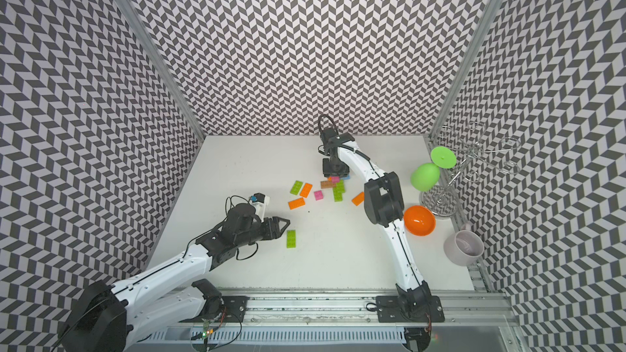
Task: Assemble a small pinwheel with lego
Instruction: Move the lego brick at the center of the board.
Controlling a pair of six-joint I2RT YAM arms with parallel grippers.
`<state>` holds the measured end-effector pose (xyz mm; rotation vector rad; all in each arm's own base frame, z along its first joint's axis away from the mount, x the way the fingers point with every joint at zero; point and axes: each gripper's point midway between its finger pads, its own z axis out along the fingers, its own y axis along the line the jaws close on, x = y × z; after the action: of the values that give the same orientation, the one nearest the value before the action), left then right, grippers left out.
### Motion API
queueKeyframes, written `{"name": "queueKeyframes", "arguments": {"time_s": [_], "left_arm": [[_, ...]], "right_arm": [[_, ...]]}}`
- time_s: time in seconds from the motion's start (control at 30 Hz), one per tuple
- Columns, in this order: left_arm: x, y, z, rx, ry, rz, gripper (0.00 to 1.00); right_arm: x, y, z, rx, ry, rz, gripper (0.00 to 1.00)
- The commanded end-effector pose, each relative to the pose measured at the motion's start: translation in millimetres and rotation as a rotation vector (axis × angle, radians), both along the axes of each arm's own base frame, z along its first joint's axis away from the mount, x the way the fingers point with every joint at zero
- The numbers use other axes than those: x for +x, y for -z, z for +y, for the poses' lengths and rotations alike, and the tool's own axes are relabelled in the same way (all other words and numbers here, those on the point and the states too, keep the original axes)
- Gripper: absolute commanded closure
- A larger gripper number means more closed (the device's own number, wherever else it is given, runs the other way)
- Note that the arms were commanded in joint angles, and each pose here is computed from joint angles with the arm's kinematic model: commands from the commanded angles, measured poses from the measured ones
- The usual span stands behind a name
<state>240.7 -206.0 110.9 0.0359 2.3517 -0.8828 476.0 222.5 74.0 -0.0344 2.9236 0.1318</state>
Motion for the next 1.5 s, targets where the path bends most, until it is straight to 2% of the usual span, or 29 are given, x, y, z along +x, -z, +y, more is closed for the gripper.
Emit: {"name": "queueKeyframes", "arguments": {"time_s": [0.0, 0.17, 0.27, 0.37, 0.5, 0.53, 0.67, 0.8, 1.03, 1.3, 1.47], "left_arm": [[10.5, -21.8, -0.9, -0.007, -0.005, -0.052, 0.36], [28.3, -39.1, -0.1, 0.015, -0.012, -0.092, 0.34], [41.9, -45.3, -2.7, 0.039, -0.013, -0.100, 0.32], [58.6, -48.6, -14.2, 0.049, 0.014, -0.106, 0.31], [92.1, -47.0, -41.0, 0.071, 0.066, -0.084, 0.25], [101.6, -48.5, -47.1, 0.077, 0.071, -0.082, 0.22], [142.9, -58.9, -72.6, 0.087, 0.089, -0.088, 0.21], [165.2, -69.7, -90.3, 0.084, 0.119, -0.105, 0.21], [186.3, -58.2, -83.3, 0.082, 0.106, -0.070, 0.22], [197.3, -56.2, -68.1, 0.064, 0.082, -0.057, 0.22], [197.3, -53.1, -66.8, 0.060, 0.081, -0.046, 0.23]], "right_arm": [[2.7, -66.2, -8.4, 0.042, 0.028, -0.110, 0.49], [-22.3, -100.1, -30.0, 0.043, 0.057, -0.206, 0.37], [-43.6, -100.7, -55.6, 0.044, 0.145, -0.255, 0.33], [-66.8, -81.3, -90.3, 0.034, 0.294, -0.258, 0.33], [-88.8, -42.6, -107.9, 0.025, 0.394, -0.211, 0.33], [-90.4, -35.4, -109.6, 0.022, 0.408, -0.204, 0.34], [-89.9, -8.1, -107.8, 0.019, 0.434, -0.162, 0.35], [-79.1, 3.7, -99.0, 0.040, 0.435, -0.146, 0.35], [-69.0, 20.5, -95.5, 0.027, 0.450, -0.117, 0.37], [-78.4, 46.8, -101.8, -0.040, 0.456, -0.044, 0.40], [-87.5, 56.8, -102.0, -0.042, 0.444, -0.011, 0.49]]}}
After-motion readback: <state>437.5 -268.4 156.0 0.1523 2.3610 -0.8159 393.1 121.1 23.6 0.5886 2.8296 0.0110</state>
